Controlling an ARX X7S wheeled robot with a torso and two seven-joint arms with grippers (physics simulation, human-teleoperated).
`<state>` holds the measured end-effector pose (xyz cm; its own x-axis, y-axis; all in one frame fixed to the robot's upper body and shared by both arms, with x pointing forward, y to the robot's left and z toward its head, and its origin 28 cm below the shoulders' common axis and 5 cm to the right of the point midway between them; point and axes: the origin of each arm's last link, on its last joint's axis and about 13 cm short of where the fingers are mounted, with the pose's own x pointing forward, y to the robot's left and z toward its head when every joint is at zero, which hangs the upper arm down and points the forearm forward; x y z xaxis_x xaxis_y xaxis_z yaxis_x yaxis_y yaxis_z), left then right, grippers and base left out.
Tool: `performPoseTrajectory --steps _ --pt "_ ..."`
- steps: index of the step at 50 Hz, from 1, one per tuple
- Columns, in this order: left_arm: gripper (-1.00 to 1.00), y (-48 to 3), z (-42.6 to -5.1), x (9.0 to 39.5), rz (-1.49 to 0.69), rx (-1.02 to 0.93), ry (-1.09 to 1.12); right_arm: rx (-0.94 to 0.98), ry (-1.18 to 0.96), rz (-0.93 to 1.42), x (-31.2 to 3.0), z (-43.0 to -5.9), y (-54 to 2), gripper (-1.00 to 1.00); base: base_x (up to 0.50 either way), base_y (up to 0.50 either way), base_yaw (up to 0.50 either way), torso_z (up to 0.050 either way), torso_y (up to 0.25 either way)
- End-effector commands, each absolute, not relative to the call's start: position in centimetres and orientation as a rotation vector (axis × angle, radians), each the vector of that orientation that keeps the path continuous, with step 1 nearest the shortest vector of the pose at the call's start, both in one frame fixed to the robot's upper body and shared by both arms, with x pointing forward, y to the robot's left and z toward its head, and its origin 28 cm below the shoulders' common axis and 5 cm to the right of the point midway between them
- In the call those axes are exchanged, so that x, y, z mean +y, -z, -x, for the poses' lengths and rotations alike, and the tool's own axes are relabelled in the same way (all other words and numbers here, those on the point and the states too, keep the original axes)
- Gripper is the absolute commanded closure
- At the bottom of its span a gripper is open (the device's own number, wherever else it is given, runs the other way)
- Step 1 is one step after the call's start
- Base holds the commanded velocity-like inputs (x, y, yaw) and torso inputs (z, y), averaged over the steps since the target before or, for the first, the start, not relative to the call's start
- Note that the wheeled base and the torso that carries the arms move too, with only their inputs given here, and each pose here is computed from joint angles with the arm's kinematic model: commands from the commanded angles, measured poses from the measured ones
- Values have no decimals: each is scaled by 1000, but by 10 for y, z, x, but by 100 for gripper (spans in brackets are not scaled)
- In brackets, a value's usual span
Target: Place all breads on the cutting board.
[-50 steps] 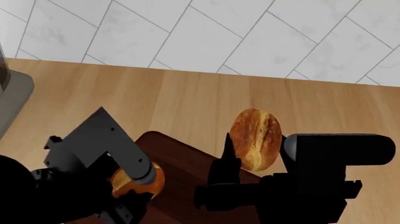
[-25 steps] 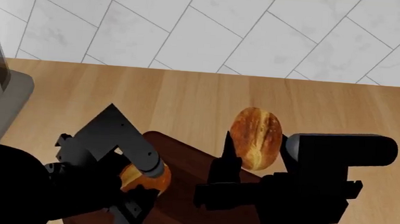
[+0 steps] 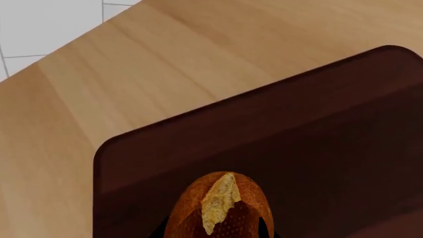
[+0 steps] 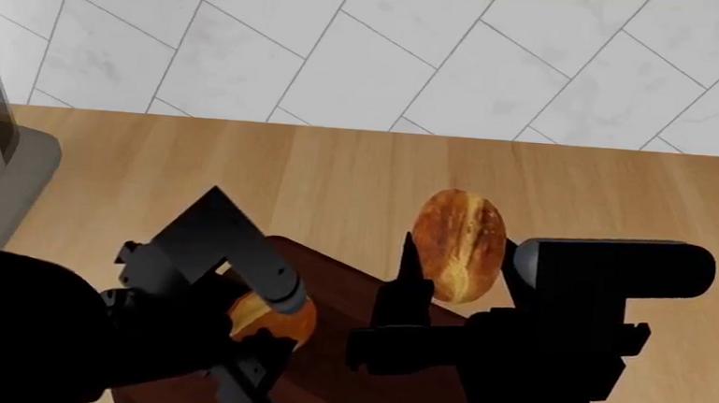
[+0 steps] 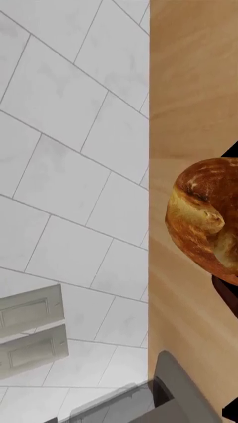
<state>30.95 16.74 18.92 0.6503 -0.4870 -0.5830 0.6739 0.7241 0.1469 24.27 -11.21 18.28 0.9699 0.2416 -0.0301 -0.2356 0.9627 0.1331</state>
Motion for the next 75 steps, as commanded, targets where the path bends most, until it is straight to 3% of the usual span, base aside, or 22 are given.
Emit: performPoseTrajectory --steps 1,38,39,50,58,66,73,75 --pt "100 -191 -319 160 -342 529 693 200 -277 -72 -116 -226 -151 100 15 -5 0 0 0" --pt "100 -172 -327 157 -324 581 707 199 -279 -77 -118 -226 -151 100 16 -6 1 0 0" --pt "-100 -171 -327 157 -327 585 698 200 -279 -78 -118 -226 -151 100 17 -7 0 0 0" --pt "-100 -208 -302 160 -279 449 722 199 -281 -73 -117 -227 -154 100 10 -7 -1 0 0" --pt "-100 -260 -262 169 -274 193 714 199 -289 -66 -116 -225 -155 100 7 -8 -3 0 0" --pt "-100 -283 -234 184 -248 83 672 219 -293 -56 -115 -220 -154 100 7 -8 -4 0 0" --pt "-100 -291 -217 203 -230 14 605 254 -268 -34 -119 -201 -160 100 8 -8 -4 0 0" --pt "-100 -297 -199 215 -204 -53 549 333 -243 -59 -124 -180 -152 100 14 -8 -3 0 0"
